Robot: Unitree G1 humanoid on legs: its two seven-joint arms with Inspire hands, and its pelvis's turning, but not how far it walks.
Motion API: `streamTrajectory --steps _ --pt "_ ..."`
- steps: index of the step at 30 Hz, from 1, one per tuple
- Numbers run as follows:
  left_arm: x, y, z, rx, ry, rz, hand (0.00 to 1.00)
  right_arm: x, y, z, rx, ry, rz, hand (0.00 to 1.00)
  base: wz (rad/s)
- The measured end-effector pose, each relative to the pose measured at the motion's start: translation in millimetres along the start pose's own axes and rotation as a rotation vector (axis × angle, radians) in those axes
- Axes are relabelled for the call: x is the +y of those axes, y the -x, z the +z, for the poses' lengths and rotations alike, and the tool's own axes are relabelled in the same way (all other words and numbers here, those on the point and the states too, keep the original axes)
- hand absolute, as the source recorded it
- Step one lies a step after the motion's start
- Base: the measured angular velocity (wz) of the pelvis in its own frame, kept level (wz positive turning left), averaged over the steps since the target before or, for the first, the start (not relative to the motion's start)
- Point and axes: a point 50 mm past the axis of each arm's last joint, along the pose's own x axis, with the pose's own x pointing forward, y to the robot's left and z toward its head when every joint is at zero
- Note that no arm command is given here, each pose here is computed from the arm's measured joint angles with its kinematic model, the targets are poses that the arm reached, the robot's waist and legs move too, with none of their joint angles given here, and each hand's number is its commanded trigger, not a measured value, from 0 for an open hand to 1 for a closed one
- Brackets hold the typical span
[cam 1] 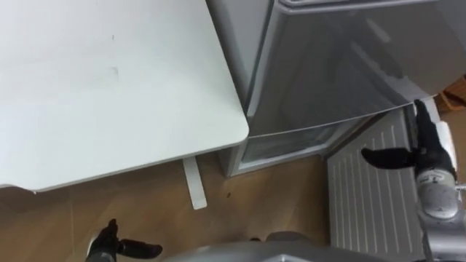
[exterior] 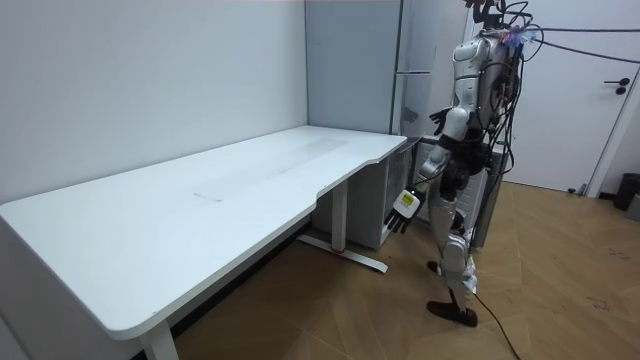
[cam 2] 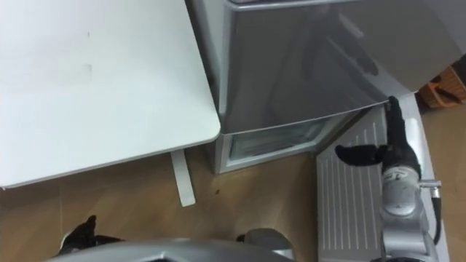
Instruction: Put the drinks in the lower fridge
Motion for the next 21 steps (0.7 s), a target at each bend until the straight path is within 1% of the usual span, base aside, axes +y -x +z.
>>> streamTrajectory --steps 4,5,7,11,14,16,20,21 --pt "2.4 3.2 -9 0.014 0.006 -0.008 0.00 -31 -3 3 -0.021 -0.003 -0.187 0.00 -0.01" --pt "3.2 3.5 -9 0.013 0.011 -0.004 0.00 -35 -3 3 -0.020 -0.003 -0.215 0.00 0.00" --pt "6.5 4.8 -10 0.015 0.025 0.012 0.00 -47 0 -3 -0.001 -0.013 -0.318 0.00 0.02" --pt "10.0 6.6 -15 0.023 0.040 0.027 0.00 -59 7 -17 0.056 -0.071 -0.426 0.00 0.02" --pt "13.7 9.2 -22 0.040 0.056 0.043 0.00 -64 12 -28 0.109 -0.116 -0.485 0.00 -0.01" --pt "14.2 9.4 -22 0.043 0.056 0.043 0.00 -65 17 -40 0.167 -0.159 -0.517 0.00 -0.05" --pt "19.0 9.2 -22 0.055 0.086 0.062 0.00 -56 27 -72 0.328 -0.206 -0.505 0.00 -0.04" --pt "18.7 8.6 -20 0.051 0.084 0.063 0.00 -51 32 -84 0.397 -0.242 -0.501 0.00 0.00"
